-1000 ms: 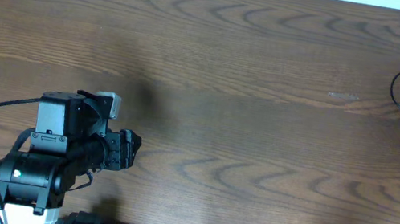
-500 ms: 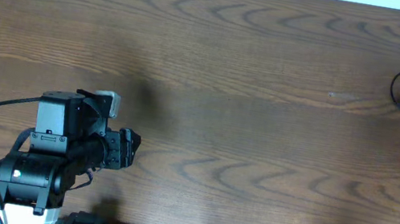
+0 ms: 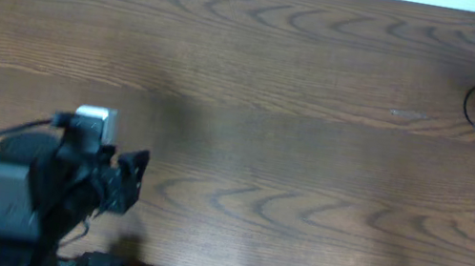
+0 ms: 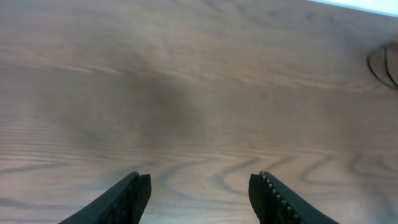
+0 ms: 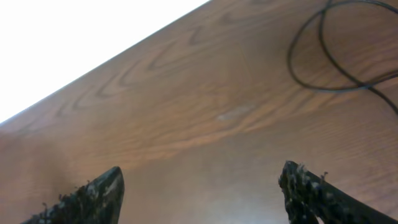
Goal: Untangle cables
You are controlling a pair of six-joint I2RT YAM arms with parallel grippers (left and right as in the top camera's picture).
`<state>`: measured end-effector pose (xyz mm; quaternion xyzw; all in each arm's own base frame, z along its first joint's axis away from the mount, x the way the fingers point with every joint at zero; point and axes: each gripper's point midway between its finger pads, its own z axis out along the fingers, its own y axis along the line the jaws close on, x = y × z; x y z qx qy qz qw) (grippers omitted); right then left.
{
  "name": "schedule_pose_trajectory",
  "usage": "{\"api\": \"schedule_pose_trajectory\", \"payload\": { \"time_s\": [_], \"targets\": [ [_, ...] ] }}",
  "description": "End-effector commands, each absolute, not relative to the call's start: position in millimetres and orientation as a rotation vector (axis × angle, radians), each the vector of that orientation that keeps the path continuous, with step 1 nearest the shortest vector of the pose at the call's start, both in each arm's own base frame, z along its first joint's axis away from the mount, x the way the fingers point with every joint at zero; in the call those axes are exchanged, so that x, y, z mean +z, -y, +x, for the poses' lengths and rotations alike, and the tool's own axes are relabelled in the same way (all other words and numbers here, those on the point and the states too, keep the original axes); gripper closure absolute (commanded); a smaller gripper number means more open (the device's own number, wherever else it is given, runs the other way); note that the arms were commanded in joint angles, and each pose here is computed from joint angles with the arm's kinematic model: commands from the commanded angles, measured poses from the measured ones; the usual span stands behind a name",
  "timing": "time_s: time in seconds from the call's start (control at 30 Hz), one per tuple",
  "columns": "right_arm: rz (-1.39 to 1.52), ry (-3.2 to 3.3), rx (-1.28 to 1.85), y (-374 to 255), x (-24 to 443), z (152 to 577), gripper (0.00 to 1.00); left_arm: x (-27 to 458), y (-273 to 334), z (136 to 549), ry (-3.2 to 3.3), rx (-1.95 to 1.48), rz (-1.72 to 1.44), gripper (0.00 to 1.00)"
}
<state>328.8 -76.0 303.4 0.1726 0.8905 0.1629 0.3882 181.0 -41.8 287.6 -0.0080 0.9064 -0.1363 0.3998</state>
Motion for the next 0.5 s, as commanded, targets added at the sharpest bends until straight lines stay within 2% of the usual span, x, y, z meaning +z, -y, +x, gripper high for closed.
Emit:
{"api": "schedule_pose_trajectory", "payload": {
  "time_s": [0.0,0.23,0.3,0.4,0.47],
  "targets": [
    [0.271,-2.204,0.369,47,337,298,0.2,306,22,162,-2.203,-0.209,-0.056,0.43],
    [0.184,-2.084,0.319,12,377,230,0.16,321,20,134,-2.079,-0.193,-0.056,0.38],
    [0.158,-2.055,0.297,3,383,211,0.13,321,20,130,-2.07,-0.193,-0.055,0.39],
    [0.134,-2.039,0.28,-7,384,188,0.01,318,19,127,-2.08,-0.19,-0.058,0.38],
    [0.137,-2.048,0.289,-16,380,172,0.01,317,19,126,-2.087,-0.19,-0.059,0.38]
  ]
}}
